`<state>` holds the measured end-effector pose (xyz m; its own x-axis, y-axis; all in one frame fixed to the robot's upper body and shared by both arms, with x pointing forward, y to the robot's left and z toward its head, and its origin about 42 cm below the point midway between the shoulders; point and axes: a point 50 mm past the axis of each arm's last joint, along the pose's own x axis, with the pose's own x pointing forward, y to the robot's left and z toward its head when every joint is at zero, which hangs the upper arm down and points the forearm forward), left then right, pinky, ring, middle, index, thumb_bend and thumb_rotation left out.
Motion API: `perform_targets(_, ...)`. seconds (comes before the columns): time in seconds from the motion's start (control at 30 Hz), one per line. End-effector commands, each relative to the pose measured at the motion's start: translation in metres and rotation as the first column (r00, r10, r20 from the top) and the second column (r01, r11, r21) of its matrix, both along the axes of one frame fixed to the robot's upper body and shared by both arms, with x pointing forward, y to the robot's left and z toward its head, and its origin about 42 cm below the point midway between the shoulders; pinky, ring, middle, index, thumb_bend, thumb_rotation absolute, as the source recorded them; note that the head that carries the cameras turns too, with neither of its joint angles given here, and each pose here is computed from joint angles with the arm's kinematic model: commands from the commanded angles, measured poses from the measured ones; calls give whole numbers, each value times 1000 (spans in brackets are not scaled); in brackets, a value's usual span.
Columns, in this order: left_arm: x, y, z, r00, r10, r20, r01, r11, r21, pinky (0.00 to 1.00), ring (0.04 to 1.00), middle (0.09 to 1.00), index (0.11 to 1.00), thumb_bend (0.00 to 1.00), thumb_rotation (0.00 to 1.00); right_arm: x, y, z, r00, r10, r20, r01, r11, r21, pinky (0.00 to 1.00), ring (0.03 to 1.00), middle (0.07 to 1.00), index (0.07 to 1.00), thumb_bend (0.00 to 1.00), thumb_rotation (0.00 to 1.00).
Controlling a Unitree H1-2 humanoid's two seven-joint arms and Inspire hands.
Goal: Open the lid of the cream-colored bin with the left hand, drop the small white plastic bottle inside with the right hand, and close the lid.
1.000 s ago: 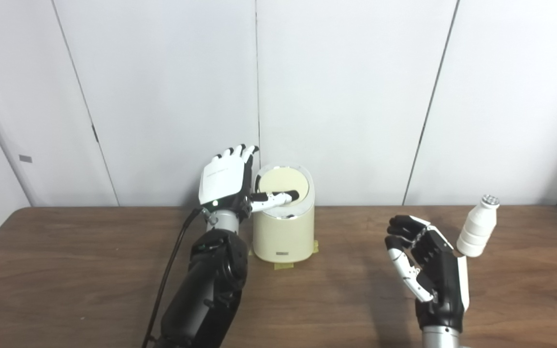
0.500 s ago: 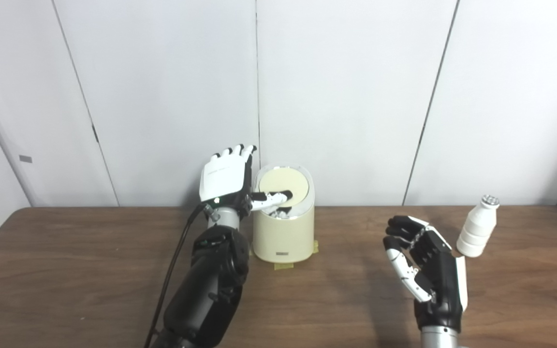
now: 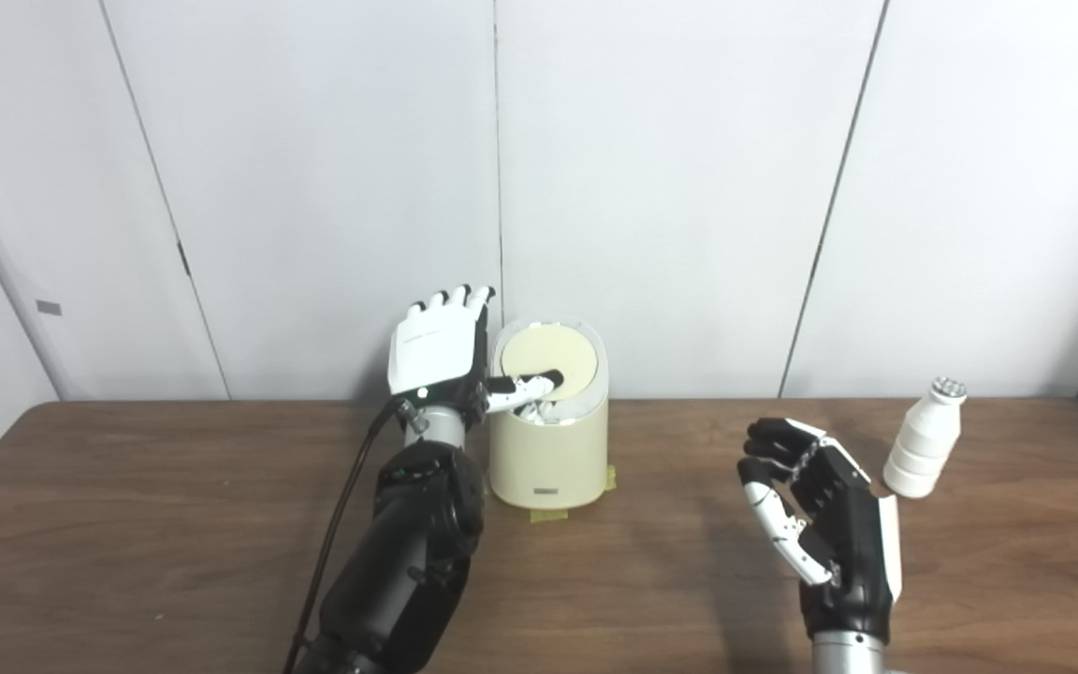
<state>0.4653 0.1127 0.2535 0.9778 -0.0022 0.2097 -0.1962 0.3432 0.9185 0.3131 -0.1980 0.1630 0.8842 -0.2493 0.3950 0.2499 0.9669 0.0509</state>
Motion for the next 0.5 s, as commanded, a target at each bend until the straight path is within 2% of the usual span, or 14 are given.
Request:
perform_targets(0.0,8,-5,32,995,-4,96,3,1000,13,1000,983,968,954,771,466,5,5,21,996,10,83,-11,1000,6,558,634,647,610,246,274)
perform_targets(0.07,8,-6,32,996,-3,93,1,1000,18,1000,981,965,951,851,297,5,5,21,996,8,84,-8,1000,-2,558,635,648,609,251,287)
perform_targets(0.23,7,-7,33,996,4,93,-10,998,65,1000,986,968,954,966,93,4,5,21,997,8,81,-8,1000,2,558,635,650,610,255,289)
perform_targets(0.33,6,-7,33,995,5,98,-13,997,78,1000,993,970,963,988,67,4,6,22,997,4,78,-4,1000,-1,556,634,648,611,253,282)
perform_targets(0.47,5,-7,34,995,5,101,-13,997,80,1000,1000,972,969,998,82,5,6,22,997,2,81,-2,1000,-3,559,635,648,611,253,279)
